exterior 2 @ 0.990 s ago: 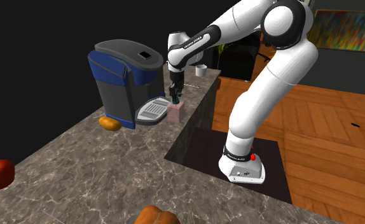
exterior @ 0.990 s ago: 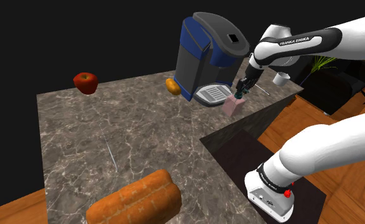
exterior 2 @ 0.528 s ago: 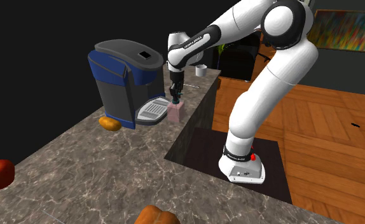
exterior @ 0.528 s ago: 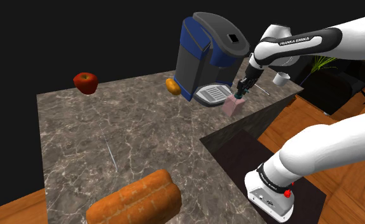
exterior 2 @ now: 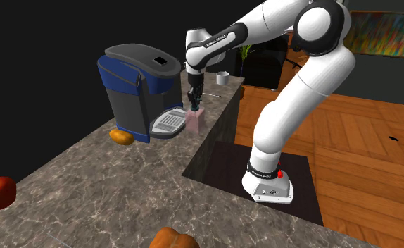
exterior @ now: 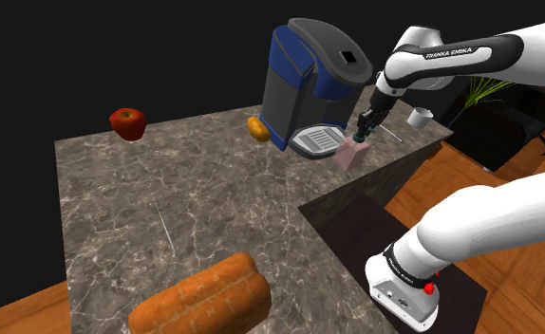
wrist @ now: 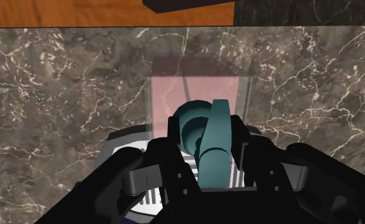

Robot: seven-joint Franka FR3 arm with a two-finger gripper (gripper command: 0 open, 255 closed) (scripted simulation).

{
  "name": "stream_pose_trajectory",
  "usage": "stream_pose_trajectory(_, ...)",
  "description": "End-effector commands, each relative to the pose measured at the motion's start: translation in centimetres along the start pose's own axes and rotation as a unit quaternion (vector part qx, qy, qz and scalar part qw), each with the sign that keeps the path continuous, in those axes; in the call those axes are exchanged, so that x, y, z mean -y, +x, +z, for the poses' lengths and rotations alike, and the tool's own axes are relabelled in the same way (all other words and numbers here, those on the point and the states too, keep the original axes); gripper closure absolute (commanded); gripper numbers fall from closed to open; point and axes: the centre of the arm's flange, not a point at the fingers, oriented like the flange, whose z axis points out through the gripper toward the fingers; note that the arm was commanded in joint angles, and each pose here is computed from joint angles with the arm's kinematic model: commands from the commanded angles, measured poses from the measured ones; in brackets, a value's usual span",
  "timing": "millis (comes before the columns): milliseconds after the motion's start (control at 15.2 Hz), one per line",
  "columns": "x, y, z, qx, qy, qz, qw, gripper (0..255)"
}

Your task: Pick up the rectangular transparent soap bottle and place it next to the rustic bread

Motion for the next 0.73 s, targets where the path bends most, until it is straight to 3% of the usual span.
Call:
stream_pose_trajectory(0,0.1,0.1,-1.1,0.0,0.0,0.0,1.0,255)
stream_pose_trajectory(660,0.3,0.1,-6.4,0.0,0.0,0.0,1.0,255)
